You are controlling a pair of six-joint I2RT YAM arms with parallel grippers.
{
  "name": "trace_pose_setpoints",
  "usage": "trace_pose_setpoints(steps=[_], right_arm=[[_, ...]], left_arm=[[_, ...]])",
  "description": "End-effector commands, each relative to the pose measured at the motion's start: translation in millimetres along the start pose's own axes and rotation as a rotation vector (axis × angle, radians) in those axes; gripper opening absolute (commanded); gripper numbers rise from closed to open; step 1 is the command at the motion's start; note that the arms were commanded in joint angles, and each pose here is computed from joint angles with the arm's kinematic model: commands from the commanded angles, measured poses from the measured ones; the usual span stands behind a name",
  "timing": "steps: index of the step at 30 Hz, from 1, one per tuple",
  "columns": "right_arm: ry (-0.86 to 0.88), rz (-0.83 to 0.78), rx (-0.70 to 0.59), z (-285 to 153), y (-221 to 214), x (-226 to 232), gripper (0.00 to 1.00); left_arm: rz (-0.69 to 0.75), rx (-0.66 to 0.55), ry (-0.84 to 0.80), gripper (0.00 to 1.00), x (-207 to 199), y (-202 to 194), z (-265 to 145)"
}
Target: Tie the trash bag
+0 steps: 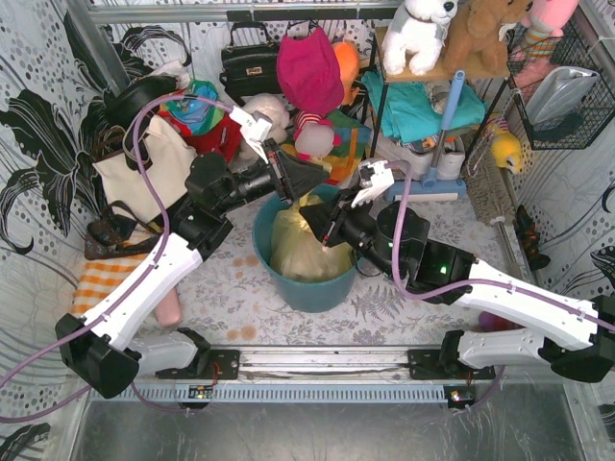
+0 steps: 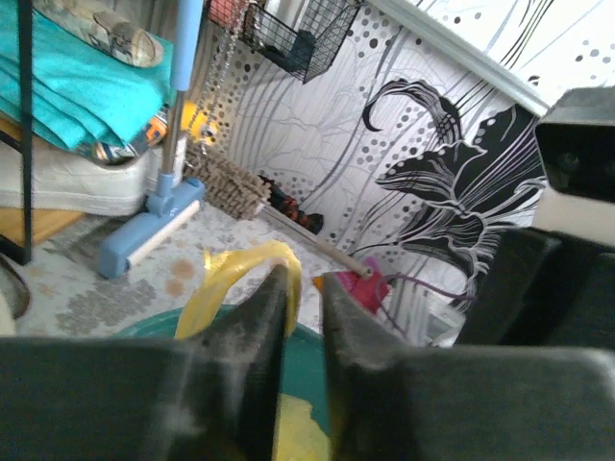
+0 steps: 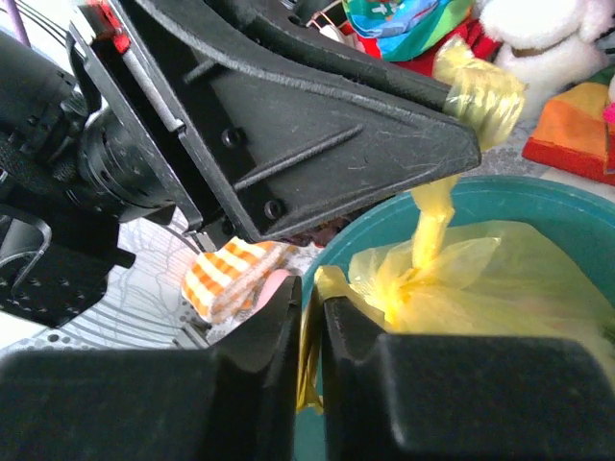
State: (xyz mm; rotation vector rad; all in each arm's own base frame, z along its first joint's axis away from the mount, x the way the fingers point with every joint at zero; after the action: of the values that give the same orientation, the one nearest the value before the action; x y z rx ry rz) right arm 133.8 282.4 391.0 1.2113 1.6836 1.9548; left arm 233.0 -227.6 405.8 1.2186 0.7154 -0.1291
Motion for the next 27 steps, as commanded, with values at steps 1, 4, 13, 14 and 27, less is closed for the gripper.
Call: trace_pose_setpoints(steps=[1, 4, 13, 14, 27], right_arm=[[0.062, 0.055, -0.071, -3.3, 31.5, 15.5, 0.28], [0.094, 0.032, -0.08, -7.2, 50.0, 23.8, 0.49], [-0.005, -0.14, -0.204, -28.2, 111.6, 17.9, 0.56], [-0.035, -0.174, -0.218, -28.6, 115.6, 14.3, 0.58], [-0.684, -0.419, -0.096, -11.1, 95.4, -143.3, 0.92]], left_arm=[[0.081, -0.101, -0.047, 0.37, -23.6, 30.6, -3.9], [0.144, -0.115, -0.041, 0.55, -35.0, 47.2, -4.8], [0.277, -0.284, 0.218, 0.72, -49.8, 101.2, -24.4], [0.289, -0.305, 0.248, 0.73, -49.5, 103.2, -28.9], [0.293, -0.477, 0.978, 1.0, 41.3, 49.4, -106.0]])
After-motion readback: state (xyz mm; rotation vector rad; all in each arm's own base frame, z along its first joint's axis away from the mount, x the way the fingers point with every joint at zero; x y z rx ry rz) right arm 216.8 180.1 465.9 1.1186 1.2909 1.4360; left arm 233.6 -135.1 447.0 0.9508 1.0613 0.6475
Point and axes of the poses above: each gripper's point midway between its finger pads, its own z axis out along the fingers, its own x axis along the line the jaws close on, y = z × x, the point moved 8 cm from there along -z, back along the fingers, and after that the axes turned 8 degrees about -z, right-handed, at the moved point
